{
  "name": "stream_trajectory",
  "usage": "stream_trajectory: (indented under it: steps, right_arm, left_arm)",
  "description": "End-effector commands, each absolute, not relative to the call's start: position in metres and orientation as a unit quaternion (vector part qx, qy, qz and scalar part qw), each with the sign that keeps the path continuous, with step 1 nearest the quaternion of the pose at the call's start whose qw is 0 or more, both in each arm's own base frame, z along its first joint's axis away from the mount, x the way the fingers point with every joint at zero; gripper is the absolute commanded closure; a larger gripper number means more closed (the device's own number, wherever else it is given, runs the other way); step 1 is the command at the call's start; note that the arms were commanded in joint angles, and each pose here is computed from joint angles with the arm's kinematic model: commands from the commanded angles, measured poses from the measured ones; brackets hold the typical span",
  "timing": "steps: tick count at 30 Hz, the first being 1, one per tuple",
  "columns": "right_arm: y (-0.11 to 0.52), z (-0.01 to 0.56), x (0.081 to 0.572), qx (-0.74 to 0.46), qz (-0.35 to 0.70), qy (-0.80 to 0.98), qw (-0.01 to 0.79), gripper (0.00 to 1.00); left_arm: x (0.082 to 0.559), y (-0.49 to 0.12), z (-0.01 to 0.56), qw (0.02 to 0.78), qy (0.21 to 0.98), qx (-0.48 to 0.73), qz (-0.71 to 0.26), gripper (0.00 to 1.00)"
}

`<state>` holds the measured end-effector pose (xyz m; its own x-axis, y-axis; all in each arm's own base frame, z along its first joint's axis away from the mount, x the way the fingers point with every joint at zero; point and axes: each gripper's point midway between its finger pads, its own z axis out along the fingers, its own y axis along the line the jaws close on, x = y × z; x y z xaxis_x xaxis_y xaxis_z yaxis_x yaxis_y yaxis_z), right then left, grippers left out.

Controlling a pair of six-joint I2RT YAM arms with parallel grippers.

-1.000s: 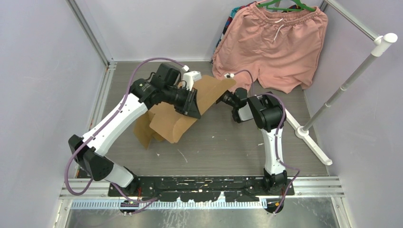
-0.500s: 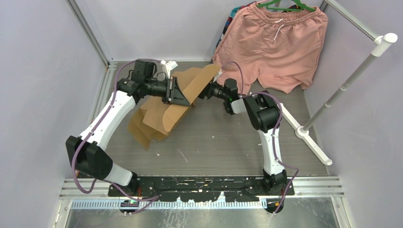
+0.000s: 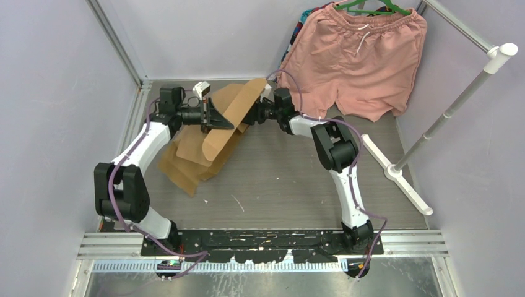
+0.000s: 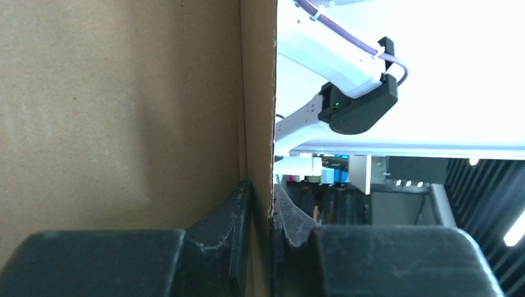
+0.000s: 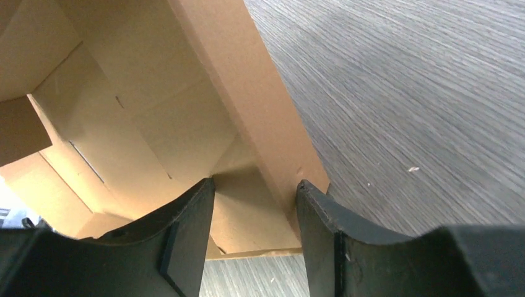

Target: Fold the paper box

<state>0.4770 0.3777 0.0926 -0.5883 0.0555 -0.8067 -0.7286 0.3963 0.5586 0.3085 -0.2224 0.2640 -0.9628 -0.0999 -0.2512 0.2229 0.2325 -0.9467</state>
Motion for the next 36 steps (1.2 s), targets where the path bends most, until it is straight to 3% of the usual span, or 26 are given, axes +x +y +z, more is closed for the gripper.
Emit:
stream_trajectory:
  steps: [1,7,18,26,36]
  right_arm:
    - [0.397,0.081,0.472,-0.274,0.473,0.752,0.368,0.45]
    - [0.407,0.072,0.478,-0.296,0.453,0.763,0.353,0.49]
    - [0.414,0.050,0.477,-0.321,0.374,0.807,0.325,0.65]
    - [0.395,0.037,0.480,-0.305,0.303,0.844,0.319,0.80]
    - [0.352,0.037,0.445,-0.281,0.250,0.879,0.294,0.83]
  left_arm:
    - [0.320,-0.211,0.288,0.147,0.738,0.048,-0.657,0.83]
    - [0.337,-0.197,0.302,0.167,0.712,0.027,-0.681,0.83]
    - [0.355,-0.186,0.322,0.154,0.640,-0.003,-0.752,0.82]
    - [0.356,-0.185,0.320,0.159,0.640,0.001,-0.752,0.82]
    - [0.359,-0.182,0.317,0.173,0.640,0.004,-0.749,0.68]
